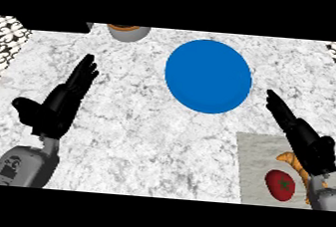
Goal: Pick the croissant from the placemat and place it in the plate
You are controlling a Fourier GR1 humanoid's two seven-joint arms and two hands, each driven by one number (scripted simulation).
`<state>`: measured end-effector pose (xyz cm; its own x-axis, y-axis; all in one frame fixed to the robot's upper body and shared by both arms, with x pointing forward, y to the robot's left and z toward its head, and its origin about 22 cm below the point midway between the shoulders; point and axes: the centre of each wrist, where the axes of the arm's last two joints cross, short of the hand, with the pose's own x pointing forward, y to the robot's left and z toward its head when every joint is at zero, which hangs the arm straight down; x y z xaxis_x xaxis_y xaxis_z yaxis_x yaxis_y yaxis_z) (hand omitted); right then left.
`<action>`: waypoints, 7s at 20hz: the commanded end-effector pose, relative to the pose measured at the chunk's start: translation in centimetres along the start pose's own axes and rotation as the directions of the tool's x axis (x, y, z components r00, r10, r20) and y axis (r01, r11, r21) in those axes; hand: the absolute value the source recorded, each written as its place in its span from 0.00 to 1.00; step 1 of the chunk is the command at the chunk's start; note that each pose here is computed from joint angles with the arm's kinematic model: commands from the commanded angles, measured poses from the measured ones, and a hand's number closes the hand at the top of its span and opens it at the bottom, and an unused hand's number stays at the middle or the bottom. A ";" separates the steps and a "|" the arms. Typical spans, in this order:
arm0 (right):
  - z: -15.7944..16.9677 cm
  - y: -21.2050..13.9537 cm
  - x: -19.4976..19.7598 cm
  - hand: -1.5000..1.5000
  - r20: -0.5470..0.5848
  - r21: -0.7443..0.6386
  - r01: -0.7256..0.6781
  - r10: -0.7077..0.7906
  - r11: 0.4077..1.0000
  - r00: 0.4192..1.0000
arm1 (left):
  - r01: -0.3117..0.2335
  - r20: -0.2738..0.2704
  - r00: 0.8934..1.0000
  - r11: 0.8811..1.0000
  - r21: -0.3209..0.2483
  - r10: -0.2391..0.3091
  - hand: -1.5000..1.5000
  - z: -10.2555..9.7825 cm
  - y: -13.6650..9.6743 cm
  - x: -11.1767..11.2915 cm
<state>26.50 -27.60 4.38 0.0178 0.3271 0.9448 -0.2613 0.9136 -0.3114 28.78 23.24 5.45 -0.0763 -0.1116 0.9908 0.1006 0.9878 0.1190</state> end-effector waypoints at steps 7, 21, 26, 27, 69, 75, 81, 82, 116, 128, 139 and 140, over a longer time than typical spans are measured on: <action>-0.3 0.4 7.7 1.00 0.425 0.238 -0.577 0.451 0.781 0.785 | 0.113 0.061 0.991 0.993 0.047 -0.115 0.50 -0.4 3.0 1.9; 7.5 -0.7 -8.1 0.00 0.562 0.157 -0.136 0.025 0.978 0.827 | 0.107 0.083 0.990 0.992 0.060 -0.112 0.50 -0.4 6.2 3.8; 8.9 -5.4 -2.8 0.00 0.549 0.088 -0.375 0.269 0.923 0.792 | 0.114 0.097 0.988 0.990 0.079 -0.121 0.50 -0.6 6.2 3.6; 7.4 -5.7 -0.8 0.00 0.518 0.045 -0.439 0.355 0.897 0.778 | 0.128 0.094 0.986 0.989 0.069 -0.134 0.50 -0.2 6.4 3.3; 3.5 -4.5 -4.7 0.00 -0.011 0.522 -0.804 0.944 0.286 0.329 | 0.119 0.097 0.988 0.992 0.048 -0.123 0.50 -0.8 6.3 2.5; 3.6 -5.1 -8.6 0.00 -0.041 0.528 -0.804 0.954 0.273 0.297 | 0.105 0.096 0.989 0.994 0.042 -0.109 0.50 -0.1 6.5 4.4; 2.1 -5.0 -7.5 1.00 0.026 0.393 -0.859 0.930 0.328 0.367 | 0.122 0.100 0.987 0.991 0.048 -0.126 0.50 -1.4 5.3 4.9; 2.1 -4.1 -7.7 1.00 0.061 0.321 -0.897 0.939 0.304 0.340 | 0.109 0.107 0.988 0.993 0.053 -0.114 0.50 -1.8 5.6 5.1; -0.7 -6.3 8.6 1.00 -0.108 -0.405 -0.611 0.628 0.680 0.771 | 0.124 0.107 0.986 0.990 0.061 -0.130 0.50 -0.3 3.6 3.3; -11.4 2.2 13.3 1.00 -0.054 -0.361 -0.532 0.553 0.766 0.832 | 0.115 0.106 0.987 0.992 0.055 -0.120 0.50 -0.3 5.2 4.0; -19.2 5.1 10.3 1.00 -0.136 -0.318 -0.604 0.595 0.731 0.792 | 0.105 0.110 0.988 0.994 0.039 -0.108 0.50 -1.6 4.6 3.0; -19.8 4.3 10.2 1.00 -0.172 -0.309 -0.611 0.589 0.729 0.790 | 0.113 0.119 0.986 0.994 0.014 -0.114 0.50 -2.1 4.2 4.3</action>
<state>43.16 -16.13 11.45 -0.0051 0.8191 0.5736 0.1118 0.5705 -0.8137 30.44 27.38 10.29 -0.2014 -0.2115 0.9564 0.0582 0.9721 0.2272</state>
